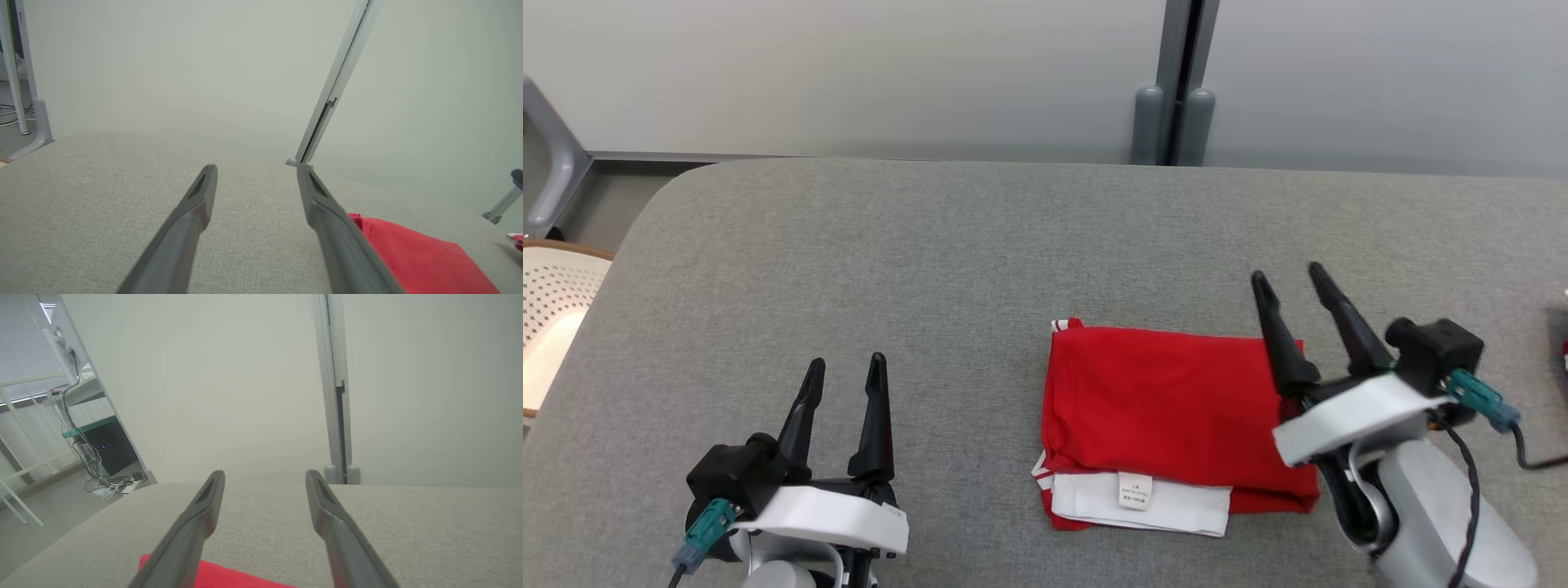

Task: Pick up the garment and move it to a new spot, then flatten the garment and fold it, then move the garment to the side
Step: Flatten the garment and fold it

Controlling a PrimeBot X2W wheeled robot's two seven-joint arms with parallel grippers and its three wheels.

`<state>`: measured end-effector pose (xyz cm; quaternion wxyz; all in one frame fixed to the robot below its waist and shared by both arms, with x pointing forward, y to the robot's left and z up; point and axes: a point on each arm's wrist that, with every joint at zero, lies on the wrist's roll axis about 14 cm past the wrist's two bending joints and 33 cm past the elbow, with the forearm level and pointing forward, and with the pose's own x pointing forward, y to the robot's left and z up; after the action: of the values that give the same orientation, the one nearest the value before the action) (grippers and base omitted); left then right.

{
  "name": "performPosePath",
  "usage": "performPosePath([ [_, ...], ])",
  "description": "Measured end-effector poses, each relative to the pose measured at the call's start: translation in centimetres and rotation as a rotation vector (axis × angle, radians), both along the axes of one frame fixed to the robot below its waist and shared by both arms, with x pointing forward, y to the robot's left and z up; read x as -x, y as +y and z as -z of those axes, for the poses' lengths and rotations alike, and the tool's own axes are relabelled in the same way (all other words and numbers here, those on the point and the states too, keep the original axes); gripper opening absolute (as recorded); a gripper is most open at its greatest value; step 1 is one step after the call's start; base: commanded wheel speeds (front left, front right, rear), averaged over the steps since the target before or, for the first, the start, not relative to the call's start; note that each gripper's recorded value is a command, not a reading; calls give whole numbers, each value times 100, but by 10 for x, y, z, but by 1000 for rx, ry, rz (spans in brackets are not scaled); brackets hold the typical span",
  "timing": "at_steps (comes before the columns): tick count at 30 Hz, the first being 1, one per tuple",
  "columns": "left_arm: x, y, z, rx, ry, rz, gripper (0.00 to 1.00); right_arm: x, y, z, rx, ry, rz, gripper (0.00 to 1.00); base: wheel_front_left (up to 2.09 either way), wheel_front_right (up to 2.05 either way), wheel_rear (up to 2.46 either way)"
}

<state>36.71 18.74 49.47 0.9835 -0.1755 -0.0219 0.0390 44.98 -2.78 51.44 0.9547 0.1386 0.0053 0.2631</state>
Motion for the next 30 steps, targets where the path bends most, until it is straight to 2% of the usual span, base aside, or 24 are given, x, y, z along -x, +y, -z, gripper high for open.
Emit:
performPosePath([
  [8,-9,-13,-11,-9,-36,42,100,8,-75,-7,126,-109,189,100,0,0,0],
  [13,-13,-20,-15,-24,-52,67,100,22,-102,-3,178,-123,269,100,0,0,0],
  [19,-12,-35,-10,-107,-39,121,100,36,-114,12,187,-83,321,100,0,0,0],
  [30,-11,-36,-4,-123,-19,121,100,38,-112,20,183,-59,329,100,0,0,0],
])
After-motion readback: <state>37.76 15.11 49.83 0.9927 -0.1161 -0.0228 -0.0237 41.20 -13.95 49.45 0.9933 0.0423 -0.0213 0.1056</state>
